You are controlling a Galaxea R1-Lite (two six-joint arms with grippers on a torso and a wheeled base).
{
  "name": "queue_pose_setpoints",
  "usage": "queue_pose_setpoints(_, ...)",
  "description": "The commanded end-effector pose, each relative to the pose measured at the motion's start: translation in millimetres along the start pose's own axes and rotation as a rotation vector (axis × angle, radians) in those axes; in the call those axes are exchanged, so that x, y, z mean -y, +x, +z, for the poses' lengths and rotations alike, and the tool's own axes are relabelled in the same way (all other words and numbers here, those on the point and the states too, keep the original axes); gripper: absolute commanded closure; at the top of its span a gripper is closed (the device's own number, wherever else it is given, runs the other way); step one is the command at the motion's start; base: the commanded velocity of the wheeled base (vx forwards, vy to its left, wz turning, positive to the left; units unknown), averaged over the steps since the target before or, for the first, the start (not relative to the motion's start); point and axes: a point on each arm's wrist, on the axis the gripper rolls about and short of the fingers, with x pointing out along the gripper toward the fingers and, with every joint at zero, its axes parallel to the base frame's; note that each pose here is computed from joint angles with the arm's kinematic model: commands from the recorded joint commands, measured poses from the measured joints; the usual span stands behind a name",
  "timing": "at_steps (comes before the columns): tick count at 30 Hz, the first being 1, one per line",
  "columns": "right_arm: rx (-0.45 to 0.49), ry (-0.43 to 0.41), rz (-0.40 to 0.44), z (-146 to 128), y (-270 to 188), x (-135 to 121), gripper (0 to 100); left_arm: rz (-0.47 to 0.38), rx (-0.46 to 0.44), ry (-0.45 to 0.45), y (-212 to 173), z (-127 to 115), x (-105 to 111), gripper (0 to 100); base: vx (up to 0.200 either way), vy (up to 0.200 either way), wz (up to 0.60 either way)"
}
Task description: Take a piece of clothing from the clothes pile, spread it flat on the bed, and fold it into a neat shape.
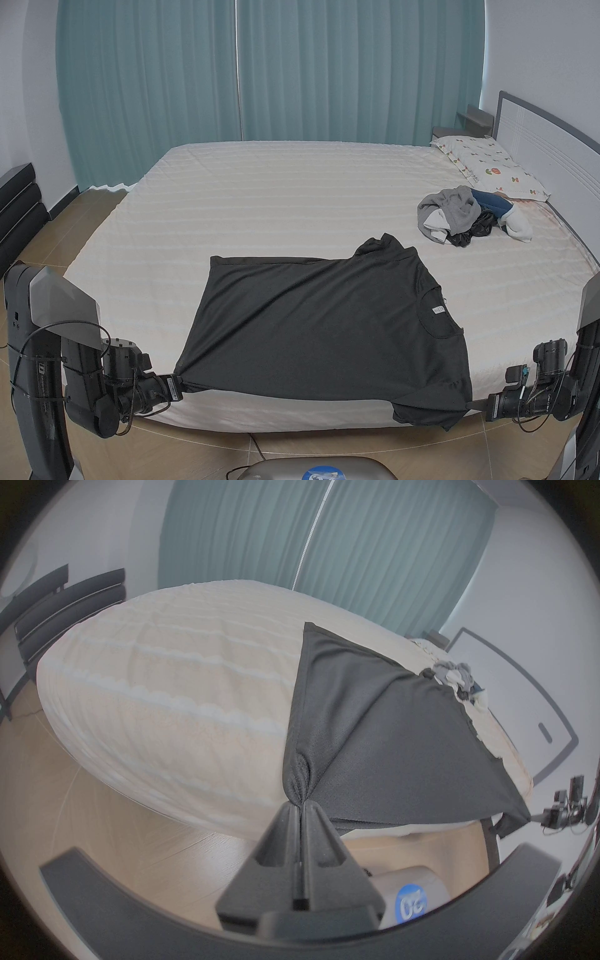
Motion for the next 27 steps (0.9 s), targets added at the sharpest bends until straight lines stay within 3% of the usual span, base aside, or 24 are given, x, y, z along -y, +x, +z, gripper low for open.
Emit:
queue_pose_setpoints(1, -0.025, -0.004, -0.008, -5, -7, -1, 100, 0.006, -0.049, 0.037, -7, -9, -2, 100, 0.000, 0.000, 0.00)
queue_pose_setpoints(8, -0.043, -0.022, -0.013, -6, -12, -2, 100, 0.011, -0.094, 0.087, -15, -18, -4, 100, 0.000, 0.000, 0.00)
queue_pose_setpoints(12, -0.033, -0.028, -0.014, -5, -13, -2, 100, -0.034, -0.119, 0.091, -25, -20, 0, 100, 0.000, 0.000, 0.00)
queue_pose_setpoints(18, 0.004, -0.037, -0.014, 1, -14, -2, 100, -0.049, -0.091, 0.078, -21, -15, 2, 100, 0.000, 0.000, 0.00)
queue_pose_setpoints(21, 0.052, -0.027, -0.008, 12, -11, 0, 100, -0.061, -0.034, -0.008, -11, -3, 4, 100, 0.000, 0.000, 0.00)
queue_pose_setpoints(27, 0.200, 0.099, 0.018, 43, -7, 1, 100, -0.114, 0.082, -0.189, -4, 24, 14, 100, 0.000, 0.000, 0.00)
